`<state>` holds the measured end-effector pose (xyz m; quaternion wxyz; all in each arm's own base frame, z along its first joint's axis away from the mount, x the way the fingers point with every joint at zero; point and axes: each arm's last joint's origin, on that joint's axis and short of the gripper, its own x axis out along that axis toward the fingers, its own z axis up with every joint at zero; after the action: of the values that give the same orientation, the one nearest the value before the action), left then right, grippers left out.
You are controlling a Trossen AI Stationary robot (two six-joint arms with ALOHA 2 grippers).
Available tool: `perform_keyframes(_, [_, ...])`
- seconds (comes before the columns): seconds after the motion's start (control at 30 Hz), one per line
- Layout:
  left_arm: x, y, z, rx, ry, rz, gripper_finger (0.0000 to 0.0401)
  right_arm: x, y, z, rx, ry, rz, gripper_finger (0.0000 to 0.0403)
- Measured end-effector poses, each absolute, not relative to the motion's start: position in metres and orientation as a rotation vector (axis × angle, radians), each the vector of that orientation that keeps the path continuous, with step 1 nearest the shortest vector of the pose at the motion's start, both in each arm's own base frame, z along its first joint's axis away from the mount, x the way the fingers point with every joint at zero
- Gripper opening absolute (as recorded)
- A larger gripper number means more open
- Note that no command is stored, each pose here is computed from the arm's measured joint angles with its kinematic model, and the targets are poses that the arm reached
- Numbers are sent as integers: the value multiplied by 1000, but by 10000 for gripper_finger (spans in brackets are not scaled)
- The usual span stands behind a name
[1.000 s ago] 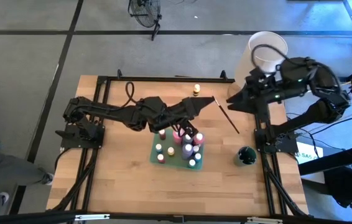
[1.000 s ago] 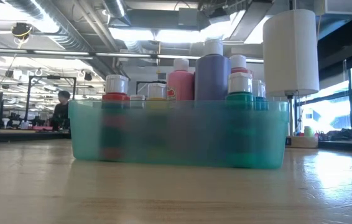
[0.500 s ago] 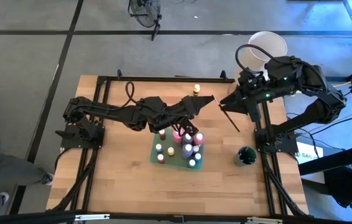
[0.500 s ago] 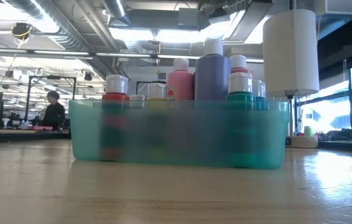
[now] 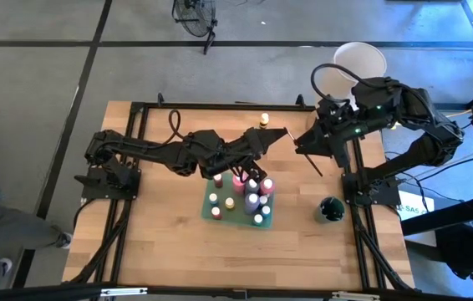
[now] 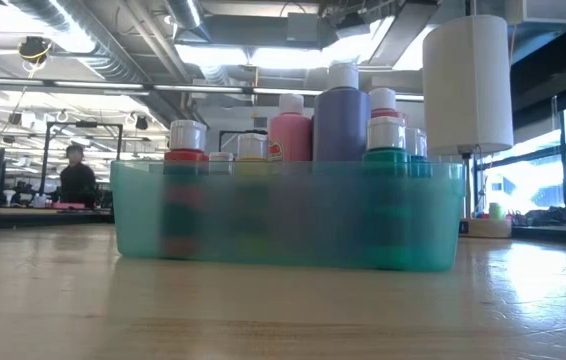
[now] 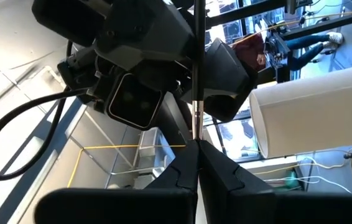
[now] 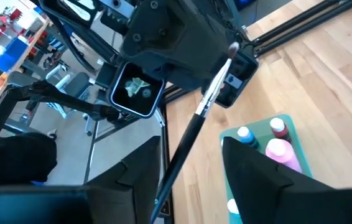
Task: Pick & Place Paint Supplies
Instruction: Put the black eyeshadow brush into the green cup
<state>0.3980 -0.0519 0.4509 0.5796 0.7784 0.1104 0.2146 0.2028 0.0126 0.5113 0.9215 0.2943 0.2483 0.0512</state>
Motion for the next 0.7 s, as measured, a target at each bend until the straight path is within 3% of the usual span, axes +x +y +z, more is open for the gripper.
perform_keyframes(0.7, [396,-51,452,1792,300,537,1,202,12,509,571,529,98,26])
